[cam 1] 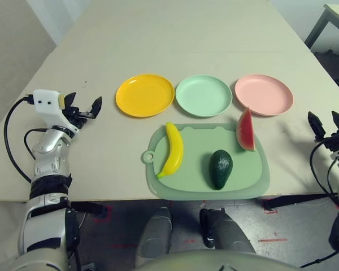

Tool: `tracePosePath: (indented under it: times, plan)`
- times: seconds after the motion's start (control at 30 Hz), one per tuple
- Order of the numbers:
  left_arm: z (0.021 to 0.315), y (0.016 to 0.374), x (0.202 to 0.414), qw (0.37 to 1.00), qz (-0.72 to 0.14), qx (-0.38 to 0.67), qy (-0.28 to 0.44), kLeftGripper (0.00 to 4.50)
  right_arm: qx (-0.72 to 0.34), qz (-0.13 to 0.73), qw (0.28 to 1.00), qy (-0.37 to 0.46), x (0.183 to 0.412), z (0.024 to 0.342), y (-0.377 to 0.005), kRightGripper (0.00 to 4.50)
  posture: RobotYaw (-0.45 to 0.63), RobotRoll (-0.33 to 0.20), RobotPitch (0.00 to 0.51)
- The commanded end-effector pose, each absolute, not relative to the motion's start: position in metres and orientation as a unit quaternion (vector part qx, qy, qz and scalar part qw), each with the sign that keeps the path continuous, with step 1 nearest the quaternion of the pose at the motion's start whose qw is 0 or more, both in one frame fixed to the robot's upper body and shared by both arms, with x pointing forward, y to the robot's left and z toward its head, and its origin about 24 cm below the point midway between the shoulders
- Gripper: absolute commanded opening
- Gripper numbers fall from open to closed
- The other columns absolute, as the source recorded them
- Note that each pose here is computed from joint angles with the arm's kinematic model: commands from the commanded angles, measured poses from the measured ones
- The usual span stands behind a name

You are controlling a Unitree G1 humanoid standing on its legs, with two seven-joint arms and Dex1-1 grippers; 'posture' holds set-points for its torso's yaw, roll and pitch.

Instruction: Place the fruits into color-matched plates.

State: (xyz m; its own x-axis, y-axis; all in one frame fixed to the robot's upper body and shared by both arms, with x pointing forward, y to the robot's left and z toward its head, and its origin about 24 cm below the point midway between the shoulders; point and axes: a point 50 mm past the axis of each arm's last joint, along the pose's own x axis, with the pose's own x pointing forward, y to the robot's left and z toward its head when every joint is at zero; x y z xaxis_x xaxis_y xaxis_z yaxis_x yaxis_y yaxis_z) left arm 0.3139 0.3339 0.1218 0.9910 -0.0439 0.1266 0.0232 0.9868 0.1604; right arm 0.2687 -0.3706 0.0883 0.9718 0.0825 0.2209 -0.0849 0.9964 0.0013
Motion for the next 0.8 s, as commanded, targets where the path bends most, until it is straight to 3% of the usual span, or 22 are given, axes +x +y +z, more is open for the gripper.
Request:
tracePosePath:
  times: [0.03,0.23,0.5,0.6,0.8]
  plan:
    - [0.124,0.331,0.320,0.994,-0.016,0.082,-0.069,4.48,-0.011,0.041,0.993,-0.114,0.267,0.095,-0.376,4.50,0.09,0.000,0.155]
    - [0.136,0.338,0.322,0.992,-0.016,0.089,-0.082,4.48,-0.015,0.058,0.993,-0.101,0.264,0.089,-0.371,4.50,0.11,0.000,0.172]
    - [0.129,0.331,0.316,0.994,-0.059,0.049,-0.082,4.48,-0.063,0.045,0.993,-0.084,0.256,0.101,-0.387,4.50,0.05,0.000,0.170]
    - [0.130,0.316,0.314,0.979,-0.186,0.026,-0.072,4.48,-0.089,0.015,0.993,-0.071,0.251,0.112,-0.398,4.50,0.04,0.000,0.188]
    - [0.148,0.288,0.297,0.879,-0.474,0.022,-0.048,4.48,-0.298,0.143,0.943,-0.044,0.262,0.185,-0.377,4.50,-0.05,0.000,0.219]
